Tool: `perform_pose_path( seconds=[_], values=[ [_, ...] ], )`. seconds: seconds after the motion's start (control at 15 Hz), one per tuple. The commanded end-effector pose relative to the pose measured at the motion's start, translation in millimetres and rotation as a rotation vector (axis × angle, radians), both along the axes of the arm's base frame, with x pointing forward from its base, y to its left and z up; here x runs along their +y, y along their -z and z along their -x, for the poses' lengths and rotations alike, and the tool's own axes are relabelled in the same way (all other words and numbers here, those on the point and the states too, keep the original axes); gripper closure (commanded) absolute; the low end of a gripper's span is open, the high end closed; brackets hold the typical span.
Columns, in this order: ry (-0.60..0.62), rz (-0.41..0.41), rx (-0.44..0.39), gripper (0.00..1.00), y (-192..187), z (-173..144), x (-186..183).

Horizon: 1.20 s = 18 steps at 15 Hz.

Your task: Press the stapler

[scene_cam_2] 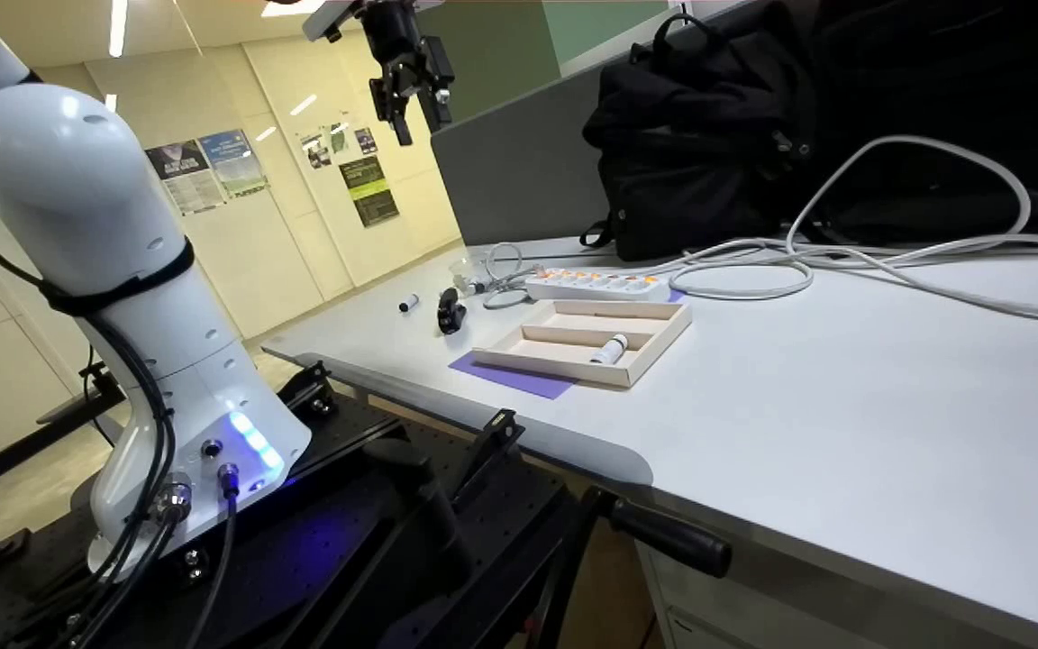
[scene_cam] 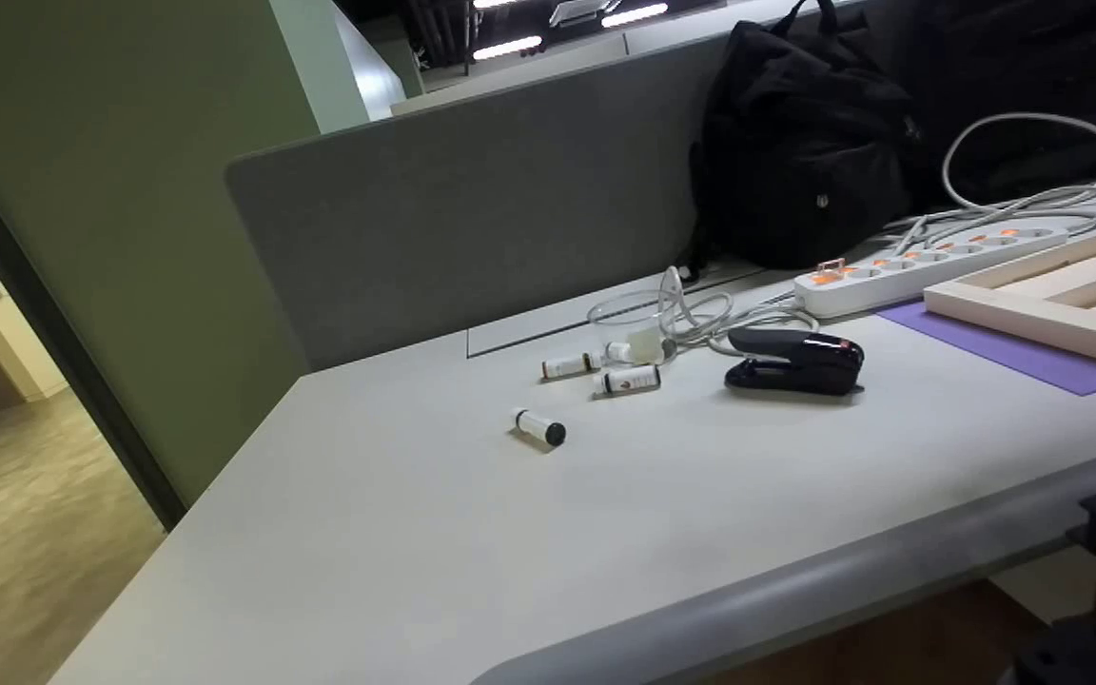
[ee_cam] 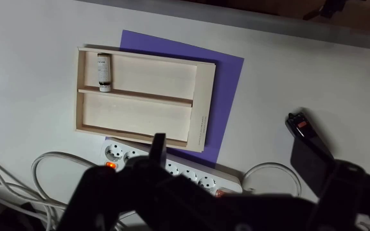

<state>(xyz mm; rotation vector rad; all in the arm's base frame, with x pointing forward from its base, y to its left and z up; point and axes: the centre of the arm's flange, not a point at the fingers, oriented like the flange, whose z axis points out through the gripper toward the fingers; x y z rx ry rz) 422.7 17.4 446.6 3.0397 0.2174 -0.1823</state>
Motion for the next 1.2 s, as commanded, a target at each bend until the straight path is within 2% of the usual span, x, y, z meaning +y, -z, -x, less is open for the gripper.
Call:
perform_pose_path(
  seconds=[0.0, 0.13, 0.27, 0.4, 0.53, 0.6, 0.73, 1.13],
  values=[
    [0.000, 0.000, 0.000, 0.00, 0.0, 0.0, 0.0],
    [0.000, 0.000, 0.000, 0.00, 0.0, 0.0, 0.0],
    [-0.020, -0.039, -0.024, 0.00, 12.4, -19.6, 1.4],
    [-0.107, -0.109, -0.019, 0.00, 25.0, -35.7, 11.7],
    [-0.206, -0.139, 0.005, 0.00, 44.0, -49.1, 34.1],
    [-0.246, -0.143, 0.024, 0.25, 53.8, -53.8, 46.4],
    [-0.315, -0.127, 0.067, 0.33, 78.5, -60.2, 79.6],
    [-0.448, -0.026, 0.119, 0.77, 168.8, -62.4, 167.4]
  ],
)
